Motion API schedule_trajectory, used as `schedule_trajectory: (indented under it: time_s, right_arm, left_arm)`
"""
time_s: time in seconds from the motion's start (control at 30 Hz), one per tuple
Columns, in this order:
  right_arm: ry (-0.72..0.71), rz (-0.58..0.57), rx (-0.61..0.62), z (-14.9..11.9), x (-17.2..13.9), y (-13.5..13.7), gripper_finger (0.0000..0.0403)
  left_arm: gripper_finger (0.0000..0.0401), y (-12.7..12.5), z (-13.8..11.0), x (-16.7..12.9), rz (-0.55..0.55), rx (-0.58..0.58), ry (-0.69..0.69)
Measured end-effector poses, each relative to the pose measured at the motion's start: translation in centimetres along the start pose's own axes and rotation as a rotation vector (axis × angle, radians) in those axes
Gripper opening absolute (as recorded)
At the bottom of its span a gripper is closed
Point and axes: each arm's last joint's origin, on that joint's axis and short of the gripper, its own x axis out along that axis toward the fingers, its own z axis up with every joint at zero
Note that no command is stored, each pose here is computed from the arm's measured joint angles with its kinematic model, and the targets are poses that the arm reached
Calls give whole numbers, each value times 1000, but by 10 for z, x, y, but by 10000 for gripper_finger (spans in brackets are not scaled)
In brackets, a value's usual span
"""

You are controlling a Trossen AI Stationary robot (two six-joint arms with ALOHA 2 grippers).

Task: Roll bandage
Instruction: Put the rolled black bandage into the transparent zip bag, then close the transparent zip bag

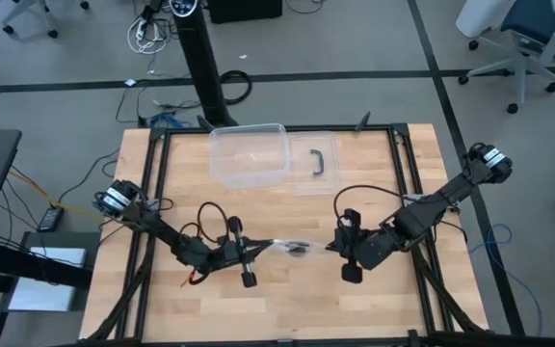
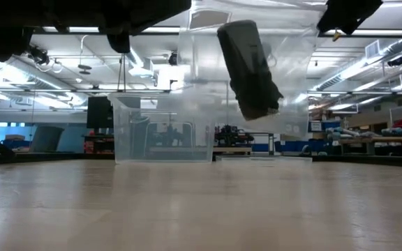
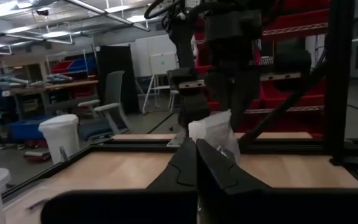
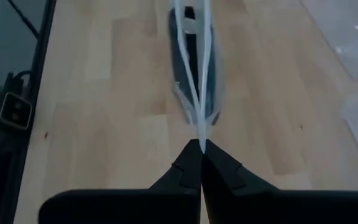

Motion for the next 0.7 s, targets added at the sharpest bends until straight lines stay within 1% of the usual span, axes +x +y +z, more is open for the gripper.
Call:
schedule_trajectory:
  time_s: [0.13,0.23,0.3,0.37,0.43,0.57,0.63,0.7]
  right_arm:
    - [10,3,2,-1,-2,-1,25]
    - [22,18,4,0,-13,-3,59]
    - [11,17,13,6,-26,-4,83]
    - [-59,-3,10,16,-39,-4,108]
    - [-164,-3,-17,29,-44,-1,128]
    - [-324,61,-145,55,-31,3,144]
    - [-370,59,-186,65,-21,1,143]
    - [-373,47,-205,71,-8,-4,138]
  left_arm:
    - [0,0,0,0,4,-1,0]
    - [0,0,0,0,3,-2,0]
    - [0,0,0,0,3,-2,0]
    - [0,0,0,0,2,-3,0]
    - [0,0,0,0,-2,-5,-1]
    - [0,0,0,0,-2,-6,-1]
    - [0,1,0,1,0,-6,0]
    - [0,1,-1,1,-2,-4,0]
